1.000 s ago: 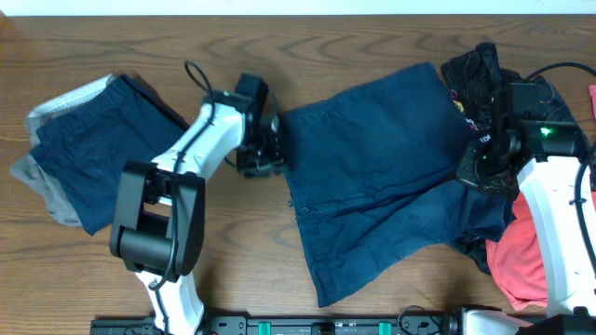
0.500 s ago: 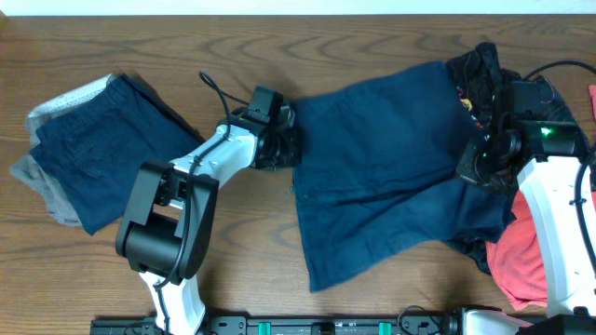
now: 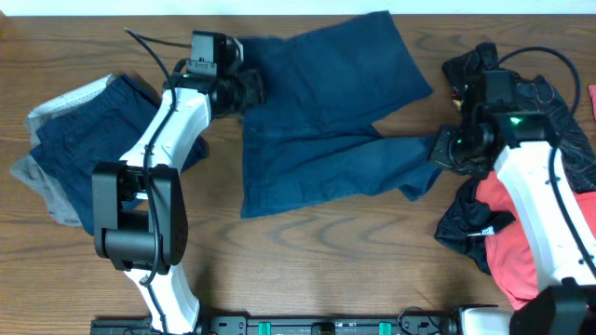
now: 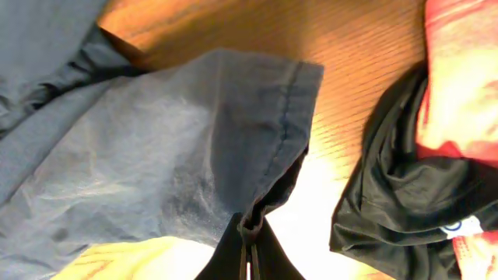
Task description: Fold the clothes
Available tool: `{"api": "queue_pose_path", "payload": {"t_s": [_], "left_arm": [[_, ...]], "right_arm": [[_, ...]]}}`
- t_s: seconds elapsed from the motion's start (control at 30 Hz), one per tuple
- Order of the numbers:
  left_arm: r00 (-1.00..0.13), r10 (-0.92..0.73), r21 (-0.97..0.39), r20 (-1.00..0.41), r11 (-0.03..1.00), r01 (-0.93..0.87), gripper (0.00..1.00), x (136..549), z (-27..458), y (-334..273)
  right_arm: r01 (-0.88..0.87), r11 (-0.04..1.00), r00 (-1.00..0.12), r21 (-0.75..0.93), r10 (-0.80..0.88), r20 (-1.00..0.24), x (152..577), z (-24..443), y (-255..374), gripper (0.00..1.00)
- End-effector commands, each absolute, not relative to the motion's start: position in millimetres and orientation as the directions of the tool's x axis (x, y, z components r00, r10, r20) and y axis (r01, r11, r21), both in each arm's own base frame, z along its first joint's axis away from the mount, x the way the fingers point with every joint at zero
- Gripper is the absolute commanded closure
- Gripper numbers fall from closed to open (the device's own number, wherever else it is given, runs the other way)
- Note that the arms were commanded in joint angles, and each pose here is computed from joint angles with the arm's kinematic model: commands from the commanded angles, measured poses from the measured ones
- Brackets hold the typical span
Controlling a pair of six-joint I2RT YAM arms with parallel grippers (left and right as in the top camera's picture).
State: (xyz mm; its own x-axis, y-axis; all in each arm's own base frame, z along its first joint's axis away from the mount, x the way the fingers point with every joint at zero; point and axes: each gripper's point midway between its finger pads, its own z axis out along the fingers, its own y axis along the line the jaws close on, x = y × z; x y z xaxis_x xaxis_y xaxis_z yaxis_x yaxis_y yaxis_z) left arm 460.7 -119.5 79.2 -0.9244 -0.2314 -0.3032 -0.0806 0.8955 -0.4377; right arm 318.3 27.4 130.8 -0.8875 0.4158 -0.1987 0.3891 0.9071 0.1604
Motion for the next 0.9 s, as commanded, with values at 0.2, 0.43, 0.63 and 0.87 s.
{"api": "queue_pose_path", "payload": {"t_s": [0.2, 0.43, 0.63, 0.87], "left_arm": [[-0.939, -0.205, -0.246, 0.276, 0.929, -0.275, 0.02, 314.0, 60.3, -102.9], [-0.89, -0.432, -0.098, 0.144, 0.889, -0.447, 0.02, 294.8, 93.5, -72.0], [-0.737, -0.676, -0.147, -0.009, 0.73, -0.668, 0.02, 269.7, 97.7, -54.9], [-0.585, -0.811, -0.271, -0.019, 0.568, -0.777, 0.02, 249.2, 47.0, -62.0]], "right_arm": [[0.408, 0.904, -0.881, 0.13, 0.427, -0.204, 318.5, 130.7, 22.3, 0.99], [0.425, 0.9, -0.882, 0.096, 0.436, -0.179, 309.3, 128.5, 14.9, 0.99], [0.427, 0.901, -0.885, 0.084, 0.435, -0.167, 305.5, 127.7, 11.3, 0.99], [0.427, 0.9, -0.885, 0.085, 0.435, -0.166, 305.5, 127.7, 11.5, 0.99]]}}
